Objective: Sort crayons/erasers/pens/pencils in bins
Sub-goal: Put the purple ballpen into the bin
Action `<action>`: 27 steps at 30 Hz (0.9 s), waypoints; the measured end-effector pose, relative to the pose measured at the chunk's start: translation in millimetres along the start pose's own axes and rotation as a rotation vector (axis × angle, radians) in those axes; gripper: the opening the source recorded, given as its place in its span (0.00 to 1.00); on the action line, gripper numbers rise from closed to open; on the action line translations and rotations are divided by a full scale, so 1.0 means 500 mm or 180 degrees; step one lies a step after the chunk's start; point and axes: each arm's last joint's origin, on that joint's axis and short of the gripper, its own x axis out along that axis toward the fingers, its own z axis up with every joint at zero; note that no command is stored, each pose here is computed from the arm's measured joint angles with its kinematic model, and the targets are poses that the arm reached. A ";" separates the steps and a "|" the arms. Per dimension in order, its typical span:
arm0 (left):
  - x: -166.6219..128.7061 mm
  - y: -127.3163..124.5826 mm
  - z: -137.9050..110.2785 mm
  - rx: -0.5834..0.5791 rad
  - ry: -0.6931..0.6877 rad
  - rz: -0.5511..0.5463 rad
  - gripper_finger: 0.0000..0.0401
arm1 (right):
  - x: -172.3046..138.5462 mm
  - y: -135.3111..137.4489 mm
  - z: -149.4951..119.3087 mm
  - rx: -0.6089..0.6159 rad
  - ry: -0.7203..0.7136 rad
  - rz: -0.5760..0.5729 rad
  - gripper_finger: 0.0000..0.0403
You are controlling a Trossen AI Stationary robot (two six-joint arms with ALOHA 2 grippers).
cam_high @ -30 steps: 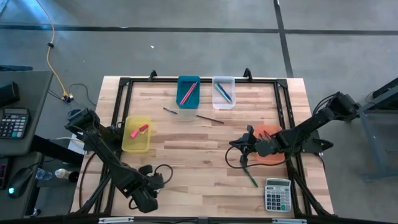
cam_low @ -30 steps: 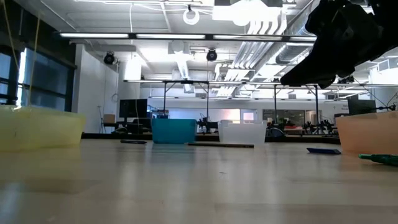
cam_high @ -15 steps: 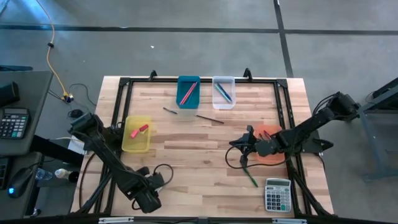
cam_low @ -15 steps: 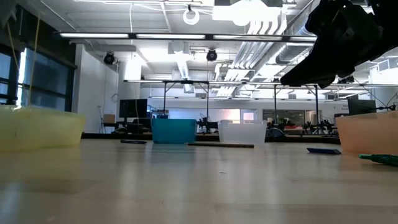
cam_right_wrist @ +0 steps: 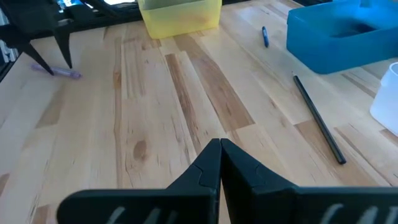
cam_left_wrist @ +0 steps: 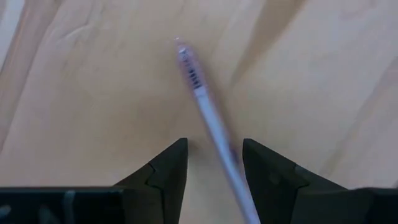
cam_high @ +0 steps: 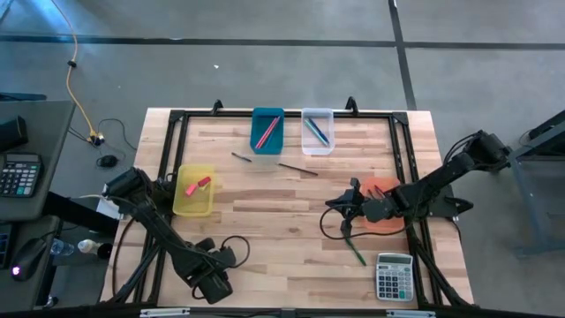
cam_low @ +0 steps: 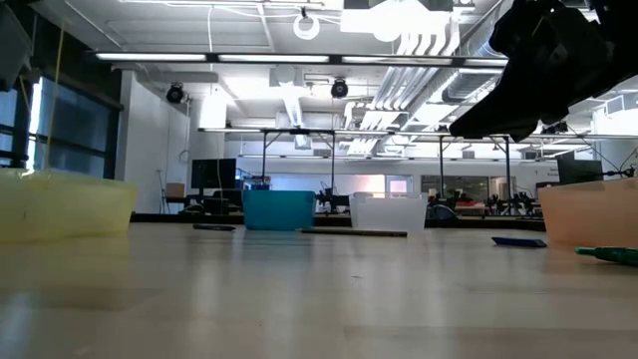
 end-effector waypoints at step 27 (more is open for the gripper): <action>-0.012 0.016 0.004 0.0893 -0.0260 0.0242 0.03 | 0.000 0.005 0.006 -0.0023 -0.0066 0.0133 0.00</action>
